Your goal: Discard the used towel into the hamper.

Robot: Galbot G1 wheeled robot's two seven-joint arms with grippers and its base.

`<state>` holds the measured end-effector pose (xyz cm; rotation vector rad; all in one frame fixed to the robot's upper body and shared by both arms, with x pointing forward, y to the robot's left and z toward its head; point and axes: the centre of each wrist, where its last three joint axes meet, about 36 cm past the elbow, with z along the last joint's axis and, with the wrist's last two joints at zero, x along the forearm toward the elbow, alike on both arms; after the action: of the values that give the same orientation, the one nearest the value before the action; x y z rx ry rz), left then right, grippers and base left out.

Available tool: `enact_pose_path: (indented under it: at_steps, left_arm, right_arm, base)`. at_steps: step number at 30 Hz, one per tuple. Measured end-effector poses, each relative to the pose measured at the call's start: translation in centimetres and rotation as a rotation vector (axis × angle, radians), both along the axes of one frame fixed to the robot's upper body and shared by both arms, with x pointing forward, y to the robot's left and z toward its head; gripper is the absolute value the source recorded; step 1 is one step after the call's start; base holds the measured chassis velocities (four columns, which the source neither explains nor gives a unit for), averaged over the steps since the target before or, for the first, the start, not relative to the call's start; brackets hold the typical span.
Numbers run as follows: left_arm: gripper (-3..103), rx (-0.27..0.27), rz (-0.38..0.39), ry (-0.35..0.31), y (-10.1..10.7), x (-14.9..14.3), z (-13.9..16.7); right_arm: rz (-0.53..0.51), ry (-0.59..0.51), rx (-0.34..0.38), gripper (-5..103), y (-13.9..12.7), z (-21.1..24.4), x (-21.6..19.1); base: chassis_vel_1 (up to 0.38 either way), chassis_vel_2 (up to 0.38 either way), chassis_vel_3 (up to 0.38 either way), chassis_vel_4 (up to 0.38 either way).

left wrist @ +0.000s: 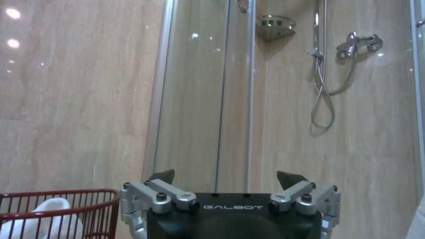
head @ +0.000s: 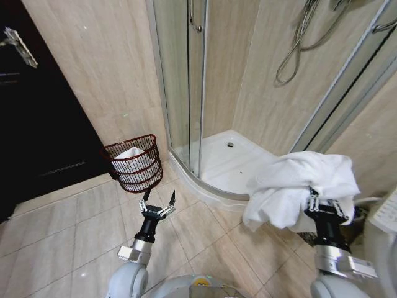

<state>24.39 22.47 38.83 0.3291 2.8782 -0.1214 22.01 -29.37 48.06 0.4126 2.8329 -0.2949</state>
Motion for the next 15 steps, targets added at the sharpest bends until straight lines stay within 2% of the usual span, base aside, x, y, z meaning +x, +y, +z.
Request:
enact_pose_path:
  at_steps: [15]
  left_arm:
    - [100, 0.005, -0.014, 0.014, -0.04, 0.00, -0.39]
  right_arm:
    - [0.020, 0.016, 0.003, 19, 1.08, -1.02, -0.01]
  base:
    - [0.015, 0.014, 0.014, 0.018]
